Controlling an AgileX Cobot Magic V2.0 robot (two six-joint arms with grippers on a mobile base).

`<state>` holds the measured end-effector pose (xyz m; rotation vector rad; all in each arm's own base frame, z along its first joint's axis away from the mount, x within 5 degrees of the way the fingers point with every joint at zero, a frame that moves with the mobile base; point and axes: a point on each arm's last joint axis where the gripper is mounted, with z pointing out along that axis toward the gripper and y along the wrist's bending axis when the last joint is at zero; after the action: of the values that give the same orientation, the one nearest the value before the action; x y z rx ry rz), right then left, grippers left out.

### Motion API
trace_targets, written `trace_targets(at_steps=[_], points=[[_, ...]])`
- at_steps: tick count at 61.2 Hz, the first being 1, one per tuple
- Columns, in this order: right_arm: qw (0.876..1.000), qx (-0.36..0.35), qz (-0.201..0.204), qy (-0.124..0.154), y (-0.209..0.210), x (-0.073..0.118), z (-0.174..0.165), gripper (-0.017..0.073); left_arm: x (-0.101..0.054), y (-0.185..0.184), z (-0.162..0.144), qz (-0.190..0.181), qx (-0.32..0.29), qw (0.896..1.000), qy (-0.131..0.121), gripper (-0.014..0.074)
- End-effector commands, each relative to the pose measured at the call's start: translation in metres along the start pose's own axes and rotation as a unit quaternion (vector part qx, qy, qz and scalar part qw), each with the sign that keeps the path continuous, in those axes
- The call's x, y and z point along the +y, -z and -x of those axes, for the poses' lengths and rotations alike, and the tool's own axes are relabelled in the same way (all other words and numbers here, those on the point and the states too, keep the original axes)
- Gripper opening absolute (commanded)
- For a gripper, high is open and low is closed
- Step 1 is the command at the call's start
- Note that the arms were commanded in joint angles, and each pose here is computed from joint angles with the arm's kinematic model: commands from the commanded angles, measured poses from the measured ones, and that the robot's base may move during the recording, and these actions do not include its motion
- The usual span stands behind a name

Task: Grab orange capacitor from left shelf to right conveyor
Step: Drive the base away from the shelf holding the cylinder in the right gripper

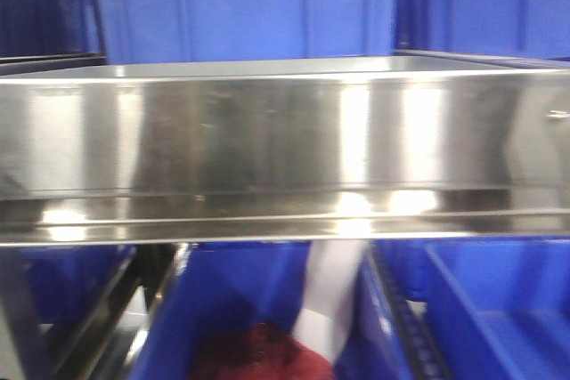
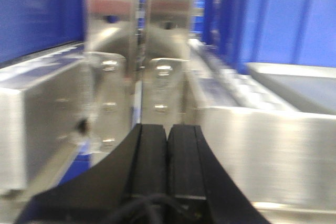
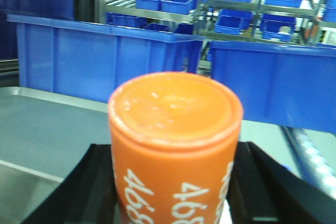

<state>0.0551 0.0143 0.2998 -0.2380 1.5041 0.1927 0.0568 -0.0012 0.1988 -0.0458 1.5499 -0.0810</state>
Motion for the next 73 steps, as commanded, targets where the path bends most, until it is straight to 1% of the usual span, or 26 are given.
trace_targets(at_steps=[1,73], points=[[0.999,-0.054,0.001,0.009,0.0009,0.0002,0.0167,0.0162,-0.0011,0.0022,0.0107,-0.007,-0.055,0.998,0.000,-0.0105],[0.999,-0.053,0.001,0.009,0.0009,0.0002,0.0165,0.0162,-0.0011,0.0022,0.0107,-0.007,-0.055,0.998,0.000,-0.0105]])
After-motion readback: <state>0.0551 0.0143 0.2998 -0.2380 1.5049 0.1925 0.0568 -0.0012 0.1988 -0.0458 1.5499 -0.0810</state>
